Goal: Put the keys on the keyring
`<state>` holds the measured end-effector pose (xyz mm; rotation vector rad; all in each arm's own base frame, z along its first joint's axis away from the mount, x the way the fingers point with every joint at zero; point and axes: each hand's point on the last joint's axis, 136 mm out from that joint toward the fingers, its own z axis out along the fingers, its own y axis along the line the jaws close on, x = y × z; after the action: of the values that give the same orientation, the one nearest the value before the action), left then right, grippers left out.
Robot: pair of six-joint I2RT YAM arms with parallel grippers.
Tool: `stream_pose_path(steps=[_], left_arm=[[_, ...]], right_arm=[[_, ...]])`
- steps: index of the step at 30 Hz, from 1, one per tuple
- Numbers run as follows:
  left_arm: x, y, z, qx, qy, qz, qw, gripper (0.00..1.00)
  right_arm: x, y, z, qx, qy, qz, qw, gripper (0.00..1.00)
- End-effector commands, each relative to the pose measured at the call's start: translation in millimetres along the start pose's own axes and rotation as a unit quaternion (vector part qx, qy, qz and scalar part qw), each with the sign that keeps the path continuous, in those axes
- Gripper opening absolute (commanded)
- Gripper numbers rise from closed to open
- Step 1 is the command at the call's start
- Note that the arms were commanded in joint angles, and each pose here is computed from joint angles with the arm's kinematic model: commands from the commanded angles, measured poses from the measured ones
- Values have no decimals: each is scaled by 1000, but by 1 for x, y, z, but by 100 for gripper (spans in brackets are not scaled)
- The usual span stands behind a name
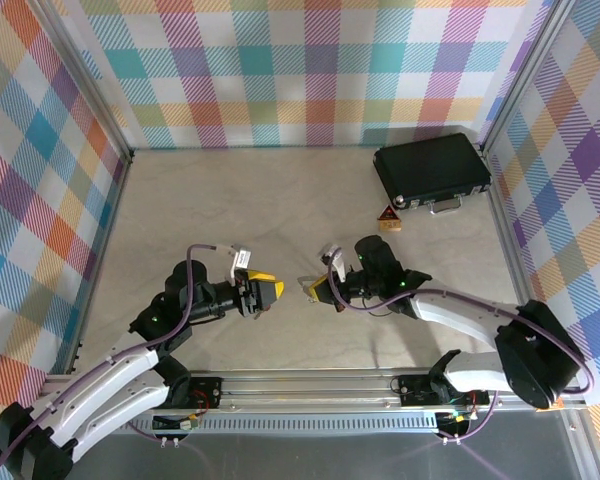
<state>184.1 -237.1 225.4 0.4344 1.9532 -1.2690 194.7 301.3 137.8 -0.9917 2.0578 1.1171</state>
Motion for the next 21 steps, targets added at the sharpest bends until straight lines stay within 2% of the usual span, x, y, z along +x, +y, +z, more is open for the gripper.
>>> stream_pose_path(steps=[1,12,21], left_arm=[[-6,-15,4,38,-4,14,999,49],[15,-13,29,52,29,20,998,46],[22,-20,45,82,40,23,996,45]], right_arm=[[-19,19,-8,-33,-52,-39,997,0],[-25,40,-30,-62,-114,-69,989,0],[-26,52,-39,-81,-127,-83,985,0]])
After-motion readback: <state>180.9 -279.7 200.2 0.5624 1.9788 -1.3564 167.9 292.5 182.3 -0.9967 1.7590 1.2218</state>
